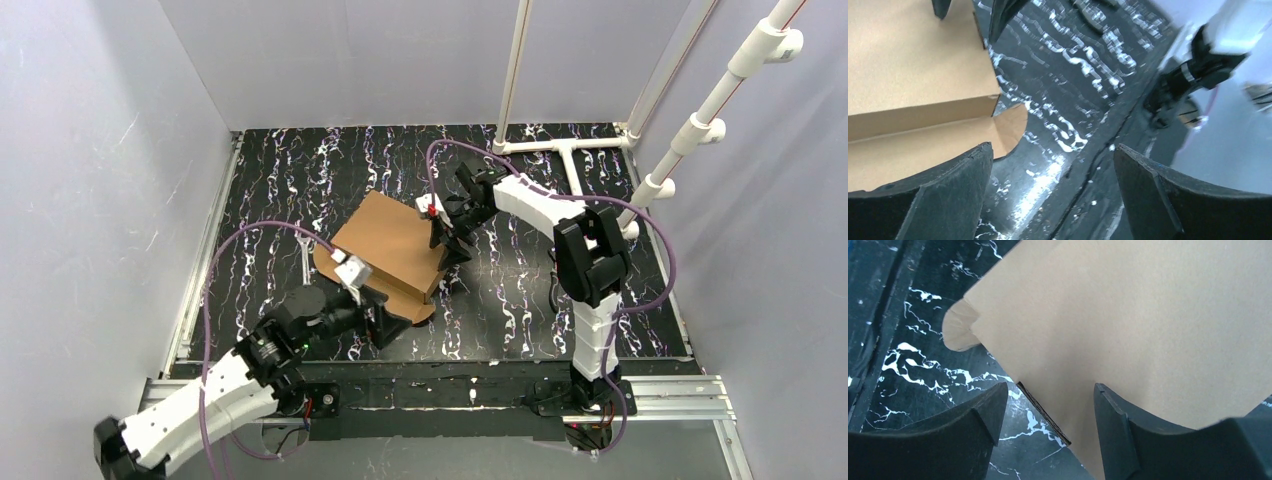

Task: Fold the paper box
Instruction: Close the paper box at the center of the board.

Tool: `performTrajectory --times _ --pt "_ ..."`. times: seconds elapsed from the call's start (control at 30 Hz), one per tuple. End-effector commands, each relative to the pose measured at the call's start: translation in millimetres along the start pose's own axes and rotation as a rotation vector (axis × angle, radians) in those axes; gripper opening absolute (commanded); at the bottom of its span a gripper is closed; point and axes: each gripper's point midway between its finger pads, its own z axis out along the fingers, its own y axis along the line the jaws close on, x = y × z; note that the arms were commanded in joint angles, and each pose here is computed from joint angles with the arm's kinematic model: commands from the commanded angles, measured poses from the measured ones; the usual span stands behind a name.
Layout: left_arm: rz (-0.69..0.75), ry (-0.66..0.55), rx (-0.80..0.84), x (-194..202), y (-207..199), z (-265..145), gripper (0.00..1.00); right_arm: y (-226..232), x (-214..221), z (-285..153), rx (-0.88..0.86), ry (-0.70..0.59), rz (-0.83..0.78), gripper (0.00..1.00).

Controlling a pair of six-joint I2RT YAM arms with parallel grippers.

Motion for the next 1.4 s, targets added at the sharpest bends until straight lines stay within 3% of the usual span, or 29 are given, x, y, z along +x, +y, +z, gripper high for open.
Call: performTrajectory --times 0.0,0.13,0.23,0.37,0.47,0.53,0.63,0.73,0.87,0.97,1.2,1.37 --pt "0.203 0.012 -0.204 9 21 21 0.88 -16 -24 -18 0.115 0.025 0.003 0.72" --pt "0.398 0.127 -0.266 39 22 39 0.90 -10 -24 -24 0.160 0.034 0.014 0.73" --pt "0.304 0.066 -0.349 39 33 40 0.88 0 -26 -26 0.145 0.001 0.005 0.73" --pt "0.023 -0.078 -0.472 27 53 30 0.60 -22 -28 -43 0.267 -0.037 0.093 0.70" --pt "-0.280 -0.148 -0.530 19 84 23 0.41 -65 -20 -69 0.534 -0.043 0.265 0.64" --pt "-0.453 -0.157 -0.548 16 99 22 0.27 -88 -8 -89 0.728 -0.047 0.384 0.44" --pt "-0.596 -0.106 -0.653 20 119 23 0.14 -109 19 -113 0.955 -0.026 0.495 0.29" --pt "-0.660 0.013 -0.832 34 135 19 0.00 -113 45 -110 0.999 0.025 0.526 0.26" --pt "-0.719 0.108 -0.860 43 143 37 0.00 -109 58 -94 0.930 0.046 0.551 0.21" --pt "-0.736 0.101 -0.808 36 151 59 0.00 -102 56 -83 0.859 0.041 0.543 0.17" --pt "-0.710 0.230 -0.645 34 150 109 0.00 -60 74 -54 0.685 0.098 0.580 0.12" --pt "-0.667 0.299 -0.537 29 142 134 0.00 -42 82 -71 0.768 0.146 0.590 0.13"
